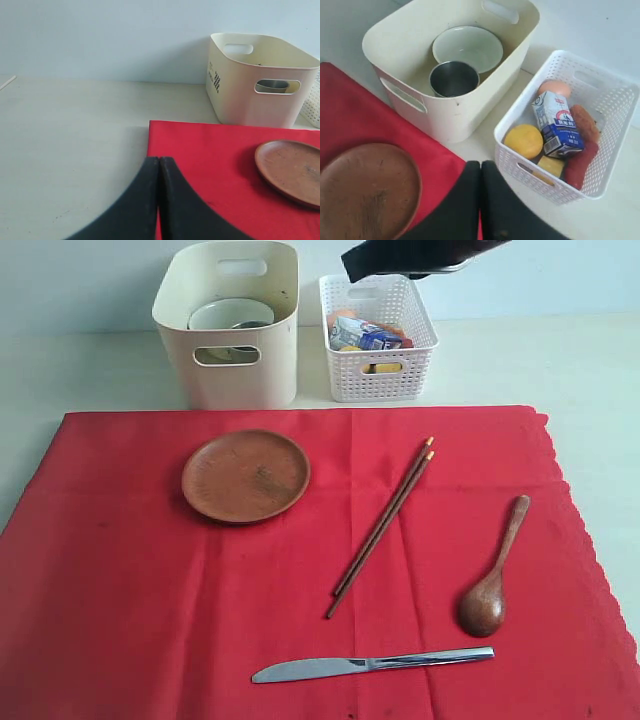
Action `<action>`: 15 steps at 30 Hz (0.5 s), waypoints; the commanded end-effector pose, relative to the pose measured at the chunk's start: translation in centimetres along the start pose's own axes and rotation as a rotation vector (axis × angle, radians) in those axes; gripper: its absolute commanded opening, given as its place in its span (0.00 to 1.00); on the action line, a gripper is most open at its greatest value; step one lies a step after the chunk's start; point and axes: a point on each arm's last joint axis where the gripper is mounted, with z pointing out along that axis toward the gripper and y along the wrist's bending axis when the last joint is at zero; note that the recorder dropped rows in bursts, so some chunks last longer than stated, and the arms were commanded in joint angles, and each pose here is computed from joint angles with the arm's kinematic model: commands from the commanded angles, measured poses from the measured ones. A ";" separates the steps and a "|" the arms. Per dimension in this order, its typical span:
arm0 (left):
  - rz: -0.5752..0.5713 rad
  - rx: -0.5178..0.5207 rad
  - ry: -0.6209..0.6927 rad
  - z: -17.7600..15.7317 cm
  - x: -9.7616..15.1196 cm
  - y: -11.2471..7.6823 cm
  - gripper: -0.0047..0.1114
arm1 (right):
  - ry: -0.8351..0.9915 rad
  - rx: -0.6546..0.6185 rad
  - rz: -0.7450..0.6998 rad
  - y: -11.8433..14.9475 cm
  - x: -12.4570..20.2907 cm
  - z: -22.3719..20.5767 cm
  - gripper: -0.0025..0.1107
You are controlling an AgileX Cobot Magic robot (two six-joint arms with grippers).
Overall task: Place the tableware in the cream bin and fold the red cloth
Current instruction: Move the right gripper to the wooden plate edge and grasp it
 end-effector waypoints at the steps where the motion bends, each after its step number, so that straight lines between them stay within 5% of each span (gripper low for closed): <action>1: -0.010 -0.001 -0.013 -0.1 -0.1 0.0 0.06 | -0.015 0.019 0.046 0.0 0.9 -0.3 0.02; 15: -0.010 -0.001 -0.013 -0.1 -0.1 0.0 0.06 | 0.227 -0.106 0.021 3.8 6.0 1.0 0.02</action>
